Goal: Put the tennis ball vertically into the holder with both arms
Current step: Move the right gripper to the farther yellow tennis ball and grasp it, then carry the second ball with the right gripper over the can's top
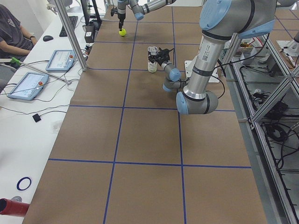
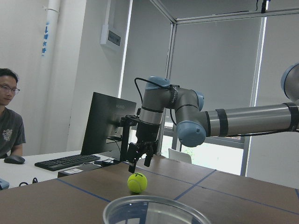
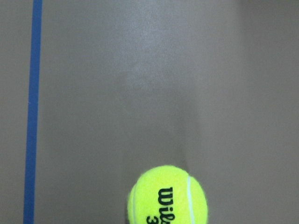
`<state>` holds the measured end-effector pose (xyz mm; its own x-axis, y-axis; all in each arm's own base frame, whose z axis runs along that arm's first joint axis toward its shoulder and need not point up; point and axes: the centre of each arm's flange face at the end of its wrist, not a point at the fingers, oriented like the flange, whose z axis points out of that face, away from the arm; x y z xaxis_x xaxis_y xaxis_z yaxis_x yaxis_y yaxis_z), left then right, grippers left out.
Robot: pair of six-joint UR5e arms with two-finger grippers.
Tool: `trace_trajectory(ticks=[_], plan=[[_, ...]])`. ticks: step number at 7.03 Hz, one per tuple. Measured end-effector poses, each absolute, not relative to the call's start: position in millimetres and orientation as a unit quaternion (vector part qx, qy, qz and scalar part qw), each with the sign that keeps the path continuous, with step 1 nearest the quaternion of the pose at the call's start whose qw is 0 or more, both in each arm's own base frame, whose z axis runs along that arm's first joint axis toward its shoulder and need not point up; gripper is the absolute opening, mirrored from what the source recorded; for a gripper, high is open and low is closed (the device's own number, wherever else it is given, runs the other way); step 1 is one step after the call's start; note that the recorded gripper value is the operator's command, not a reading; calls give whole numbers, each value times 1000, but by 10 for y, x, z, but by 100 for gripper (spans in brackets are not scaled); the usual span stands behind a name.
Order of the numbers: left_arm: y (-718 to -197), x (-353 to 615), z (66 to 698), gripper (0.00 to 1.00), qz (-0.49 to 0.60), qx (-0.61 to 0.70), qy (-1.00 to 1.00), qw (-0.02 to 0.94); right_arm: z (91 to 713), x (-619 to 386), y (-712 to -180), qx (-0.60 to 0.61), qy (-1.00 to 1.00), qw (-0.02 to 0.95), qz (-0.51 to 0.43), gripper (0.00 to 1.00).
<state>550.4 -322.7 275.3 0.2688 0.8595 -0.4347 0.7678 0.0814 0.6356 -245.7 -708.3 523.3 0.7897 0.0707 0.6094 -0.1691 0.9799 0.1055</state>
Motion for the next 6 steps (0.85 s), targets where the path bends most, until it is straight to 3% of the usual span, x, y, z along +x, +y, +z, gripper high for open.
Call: trace_trajectory(ticks=[3,4,5,6], plan=[[-3233,5502,2740,100,53,676,602,421,5378,-2745,-6987,90,-312,944,62,96],[-3232,5502,2734,100,53,677,602,421,5436,-2764,-6958,90,-308,945,62,60],[-3233,5501,2732,100,53,677,602,420,5486,-2755,-6941,89,-305,946,62,1],[-3235,5497,2727,100,53,677,602,420,5506,-2745,-6937,89,-302,947,62,0]])
